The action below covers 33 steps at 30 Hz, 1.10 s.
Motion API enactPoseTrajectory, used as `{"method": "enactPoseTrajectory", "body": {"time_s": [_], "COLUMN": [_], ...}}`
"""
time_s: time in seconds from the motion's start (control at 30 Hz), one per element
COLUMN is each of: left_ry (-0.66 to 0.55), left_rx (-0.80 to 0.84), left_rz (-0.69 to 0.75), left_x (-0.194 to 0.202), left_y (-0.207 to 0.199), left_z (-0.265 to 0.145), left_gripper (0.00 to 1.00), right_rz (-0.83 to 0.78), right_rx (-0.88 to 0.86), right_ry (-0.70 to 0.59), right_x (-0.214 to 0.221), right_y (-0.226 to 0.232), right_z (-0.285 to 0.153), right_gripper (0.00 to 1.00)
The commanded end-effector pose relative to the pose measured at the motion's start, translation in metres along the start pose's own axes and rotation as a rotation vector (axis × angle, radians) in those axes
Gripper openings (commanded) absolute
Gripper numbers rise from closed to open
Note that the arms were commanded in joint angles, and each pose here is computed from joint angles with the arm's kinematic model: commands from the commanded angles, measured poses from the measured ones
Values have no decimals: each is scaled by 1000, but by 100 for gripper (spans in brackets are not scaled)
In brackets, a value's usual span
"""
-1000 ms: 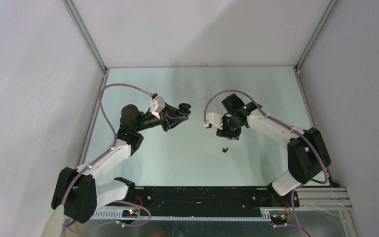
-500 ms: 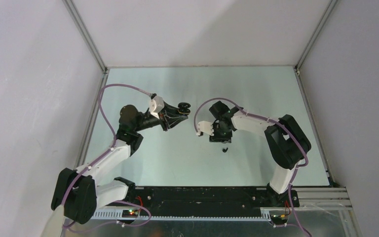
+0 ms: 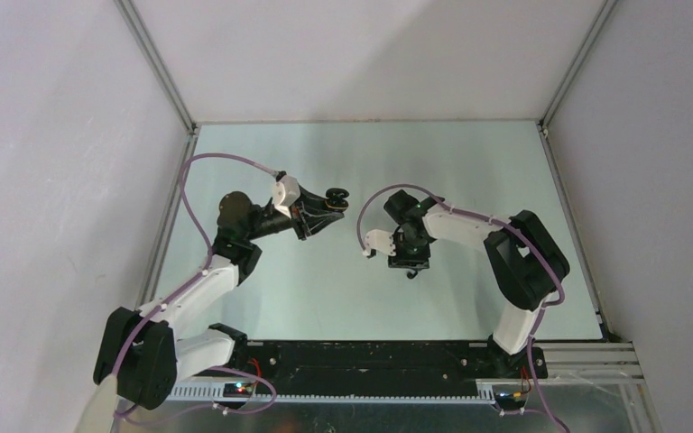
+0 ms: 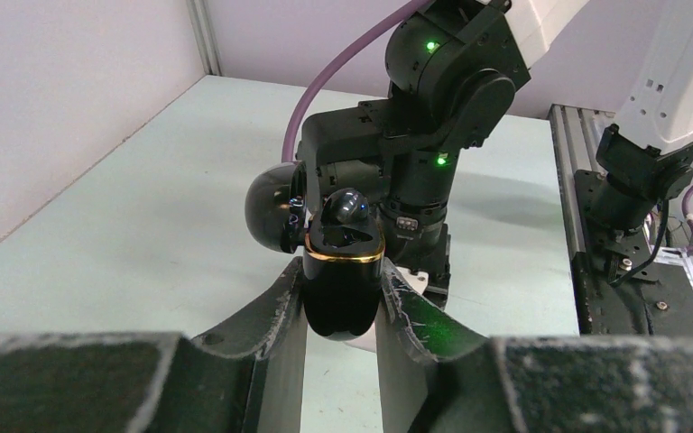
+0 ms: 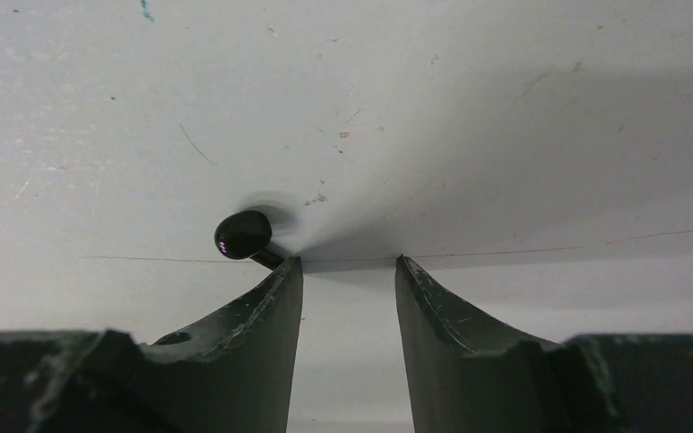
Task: Insert the wireless bluetooth earbuds into the charging case
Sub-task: Adjust the earbud at the center of the board.
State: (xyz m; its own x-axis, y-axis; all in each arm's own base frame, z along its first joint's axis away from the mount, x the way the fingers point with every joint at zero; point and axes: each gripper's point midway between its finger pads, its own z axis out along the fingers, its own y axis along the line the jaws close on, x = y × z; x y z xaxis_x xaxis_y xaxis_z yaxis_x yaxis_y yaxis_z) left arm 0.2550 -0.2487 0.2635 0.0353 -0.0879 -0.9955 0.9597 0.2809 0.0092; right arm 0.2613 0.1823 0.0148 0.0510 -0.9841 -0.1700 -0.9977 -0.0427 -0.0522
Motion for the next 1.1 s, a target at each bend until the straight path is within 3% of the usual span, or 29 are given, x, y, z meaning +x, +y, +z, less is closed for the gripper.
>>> {"method": "enactPoseTrajectory", "body": {"time_s": [0.0, 0.53, 1.07], "left_ry": [-41, -44, -42], "left_rx": [8, 15, 21], "left_rz": [46, 52, 52], "left_x": [-16, -16, -15], "left_y": [-3, -5, -5], "left_z": [-2, -2, -2], "left_gripper": [0, 0, 0], "right_rz": [-13, -25, 113], "right_rx": [-33, -81, 22], "right_ry": [-21, 19, -41], "right_x": [-4, -5, -30], "right_y": [16, 45, 24], "right_z": [-5, -5, 6], "right_gripper": [46, 47, 51]}}
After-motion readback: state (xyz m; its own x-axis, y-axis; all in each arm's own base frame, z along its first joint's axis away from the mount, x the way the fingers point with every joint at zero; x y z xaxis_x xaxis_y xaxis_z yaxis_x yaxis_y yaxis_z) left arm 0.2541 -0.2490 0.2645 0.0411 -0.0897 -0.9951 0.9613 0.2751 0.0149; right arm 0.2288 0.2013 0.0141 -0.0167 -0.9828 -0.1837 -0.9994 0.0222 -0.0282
